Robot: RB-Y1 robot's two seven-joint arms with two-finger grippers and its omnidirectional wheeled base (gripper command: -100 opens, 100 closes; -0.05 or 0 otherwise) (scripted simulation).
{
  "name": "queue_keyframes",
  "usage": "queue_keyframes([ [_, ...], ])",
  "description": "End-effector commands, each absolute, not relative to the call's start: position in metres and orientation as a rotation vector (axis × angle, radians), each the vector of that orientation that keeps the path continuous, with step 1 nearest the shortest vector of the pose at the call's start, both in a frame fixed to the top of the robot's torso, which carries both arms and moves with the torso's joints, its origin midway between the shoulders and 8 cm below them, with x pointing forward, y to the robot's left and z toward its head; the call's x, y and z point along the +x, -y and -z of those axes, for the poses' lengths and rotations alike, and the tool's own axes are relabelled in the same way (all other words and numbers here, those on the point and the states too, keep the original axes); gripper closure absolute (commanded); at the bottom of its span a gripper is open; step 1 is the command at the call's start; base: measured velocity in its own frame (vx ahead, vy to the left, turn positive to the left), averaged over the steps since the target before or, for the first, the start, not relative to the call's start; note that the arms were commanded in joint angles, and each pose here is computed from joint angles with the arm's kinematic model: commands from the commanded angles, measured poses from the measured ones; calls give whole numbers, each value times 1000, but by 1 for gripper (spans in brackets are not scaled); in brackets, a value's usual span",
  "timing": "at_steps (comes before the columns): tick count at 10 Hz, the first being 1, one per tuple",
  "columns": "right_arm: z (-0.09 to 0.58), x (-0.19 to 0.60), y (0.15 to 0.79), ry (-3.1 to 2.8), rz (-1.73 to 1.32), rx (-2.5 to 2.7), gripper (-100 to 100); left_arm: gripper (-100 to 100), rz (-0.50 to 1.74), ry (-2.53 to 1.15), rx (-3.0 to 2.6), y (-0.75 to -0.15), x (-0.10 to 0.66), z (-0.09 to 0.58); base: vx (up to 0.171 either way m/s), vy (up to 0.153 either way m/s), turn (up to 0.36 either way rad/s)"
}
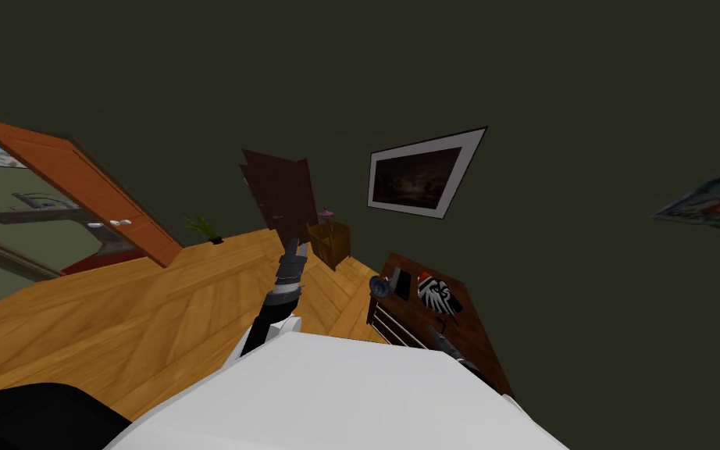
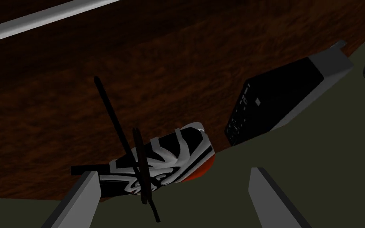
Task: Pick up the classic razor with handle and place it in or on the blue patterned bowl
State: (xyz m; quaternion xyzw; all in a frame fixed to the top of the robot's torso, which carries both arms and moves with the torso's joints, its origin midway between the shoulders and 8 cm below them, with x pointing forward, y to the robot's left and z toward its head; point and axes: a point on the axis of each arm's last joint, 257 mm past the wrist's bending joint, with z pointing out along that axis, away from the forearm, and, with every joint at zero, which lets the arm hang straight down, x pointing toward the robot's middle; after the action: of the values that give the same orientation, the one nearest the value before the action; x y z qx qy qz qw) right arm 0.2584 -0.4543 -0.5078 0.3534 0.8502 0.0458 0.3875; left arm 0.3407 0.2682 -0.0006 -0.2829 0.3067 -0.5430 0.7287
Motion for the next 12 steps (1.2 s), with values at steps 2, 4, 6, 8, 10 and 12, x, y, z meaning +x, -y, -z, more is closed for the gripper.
queue_keyframes([
  [2,522,221,500,-2227,38,916,-100,0,1196,-676,-623,-268,341,1,36,28,309],
  [4,526,195,528,-2262,136,924,-100,0,1196,-676,-623,-268,341,1,43,32,261],
  [6,527,174,552,-2289,218,928,-100,0,1196,-676,-623,-268,341,1,36,20,211],
  [8,527,159,569,-2308,280,930,-100,0,1196,-676,-623,-268,341,1,24,9,150],
  [10,526,150,580,-2319,317,930,-100,0,1196,-676,-623,-268,341,1,16,5,105],
  [12,526,150,578,-2318,313,930,0,0,1196,-676,-623,-268,341,1,0,0,0],
])
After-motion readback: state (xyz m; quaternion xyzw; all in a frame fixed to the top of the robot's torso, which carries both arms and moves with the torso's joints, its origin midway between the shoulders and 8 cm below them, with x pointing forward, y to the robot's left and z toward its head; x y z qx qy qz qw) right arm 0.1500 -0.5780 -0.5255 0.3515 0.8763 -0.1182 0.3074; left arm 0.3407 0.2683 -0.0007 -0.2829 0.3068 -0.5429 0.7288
